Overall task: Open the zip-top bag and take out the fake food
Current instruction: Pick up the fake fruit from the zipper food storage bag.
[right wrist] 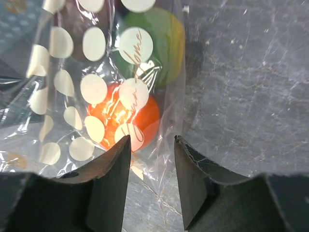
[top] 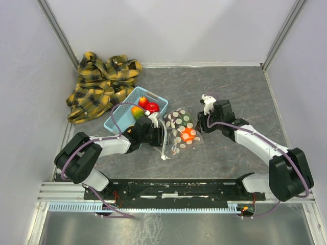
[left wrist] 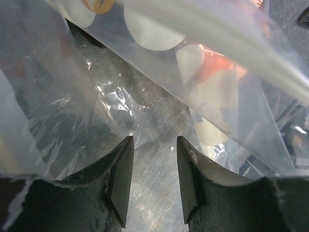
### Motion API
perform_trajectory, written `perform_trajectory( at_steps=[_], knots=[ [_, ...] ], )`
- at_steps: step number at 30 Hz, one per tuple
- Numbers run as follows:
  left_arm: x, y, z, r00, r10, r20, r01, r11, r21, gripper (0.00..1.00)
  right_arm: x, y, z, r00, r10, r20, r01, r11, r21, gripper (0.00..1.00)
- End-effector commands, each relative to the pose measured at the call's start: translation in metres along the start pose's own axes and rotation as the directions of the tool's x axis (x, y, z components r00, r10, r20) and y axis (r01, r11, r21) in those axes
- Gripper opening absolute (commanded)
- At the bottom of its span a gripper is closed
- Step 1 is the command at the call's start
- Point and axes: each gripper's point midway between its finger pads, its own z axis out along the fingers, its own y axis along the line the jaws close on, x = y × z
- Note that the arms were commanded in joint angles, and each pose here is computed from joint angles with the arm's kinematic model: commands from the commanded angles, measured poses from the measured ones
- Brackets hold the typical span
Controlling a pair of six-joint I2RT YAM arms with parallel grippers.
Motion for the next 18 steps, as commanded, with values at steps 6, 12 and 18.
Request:
perform_trajectory(
  at_steps=[6, 12, 18],
  knots=[
    [-0.015, -0.01, 0.0, 0.996, 0.072, 0.06, -0.074, 0.997, 0.036, 0.49, 0.001, -0.008, 0.027, 0.999, -0.01, -0.052, 0.012, 0.999, 0.038, 0.43],
    [-0.015, -0.008, 0.004, 0.996, 0.069, 0.055, -0.07, 0.997, 0.026, 0.49, 0.01, -0.009, 0.039, 0.995, 0.003, -0.096, 0.001, 0.999, 0.047, 0.38],
    [-0.013, -0.005, 0.009, 0.997, 0.066, 0.039, -0.067, 0.998, 0.019, 0.49, 0.014, -0.003, 0.046, 0.994, -0.007, -0.109, 0.01, 1.0, 0.023, 0.37]
  ],
)
